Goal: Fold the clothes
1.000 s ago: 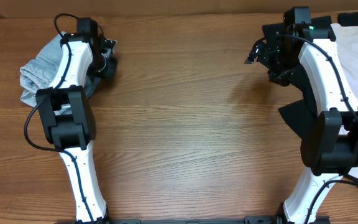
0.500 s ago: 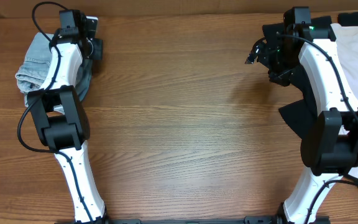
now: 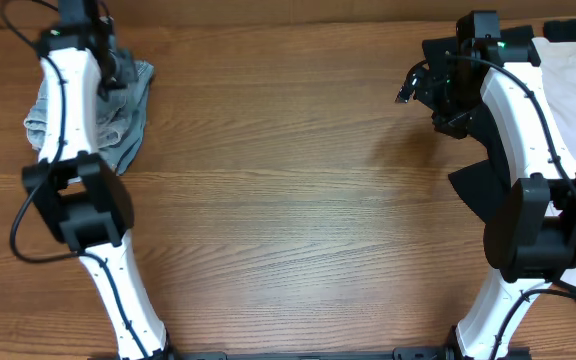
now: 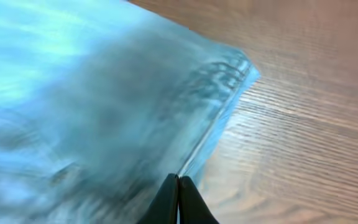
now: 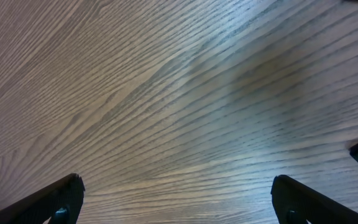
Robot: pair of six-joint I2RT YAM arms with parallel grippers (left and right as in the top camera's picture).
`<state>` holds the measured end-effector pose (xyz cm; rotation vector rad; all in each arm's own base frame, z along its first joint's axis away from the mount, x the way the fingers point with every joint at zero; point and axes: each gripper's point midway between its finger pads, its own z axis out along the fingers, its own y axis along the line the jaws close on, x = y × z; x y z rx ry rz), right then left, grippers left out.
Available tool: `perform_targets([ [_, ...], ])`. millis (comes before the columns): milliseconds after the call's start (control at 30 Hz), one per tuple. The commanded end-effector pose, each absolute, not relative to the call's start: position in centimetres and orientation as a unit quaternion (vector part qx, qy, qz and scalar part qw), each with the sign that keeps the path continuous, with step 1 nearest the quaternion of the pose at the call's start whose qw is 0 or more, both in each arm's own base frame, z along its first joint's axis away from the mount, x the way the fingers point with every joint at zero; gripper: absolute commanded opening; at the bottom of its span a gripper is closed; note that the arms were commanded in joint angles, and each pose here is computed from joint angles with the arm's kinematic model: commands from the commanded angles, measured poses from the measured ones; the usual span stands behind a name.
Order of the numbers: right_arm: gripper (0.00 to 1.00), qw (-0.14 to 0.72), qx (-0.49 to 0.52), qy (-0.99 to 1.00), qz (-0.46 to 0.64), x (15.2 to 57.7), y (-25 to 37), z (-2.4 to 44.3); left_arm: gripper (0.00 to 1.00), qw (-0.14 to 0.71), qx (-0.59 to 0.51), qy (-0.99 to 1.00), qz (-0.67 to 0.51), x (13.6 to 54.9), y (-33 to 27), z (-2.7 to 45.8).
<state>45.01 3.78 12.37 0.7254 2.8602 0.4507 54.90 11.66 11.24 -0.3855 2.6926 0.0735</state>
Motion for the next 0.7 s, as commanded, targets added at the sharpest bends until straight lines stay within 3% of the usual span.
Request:
perform_targets([
  [0,1.0,0.094,0.239,0.955,0.149,44.8,3.6,13.6,0.04,0.228,-0.221,0.946,0.061,53.1,14.5,15.9],
  [267,1.0,0.091,0.226,0.959,0.143,44.6,3.5,13.5,0.04,0.131,-0.328,0.932,0.082,48.6,17.7,9.3],
  [667,1.0,0.09,0.219,0.961,0.141,44.5,3.5,13.5,0.04,0.124,-0.262,0.956,0.039,48.2,16.5,0.9],
])
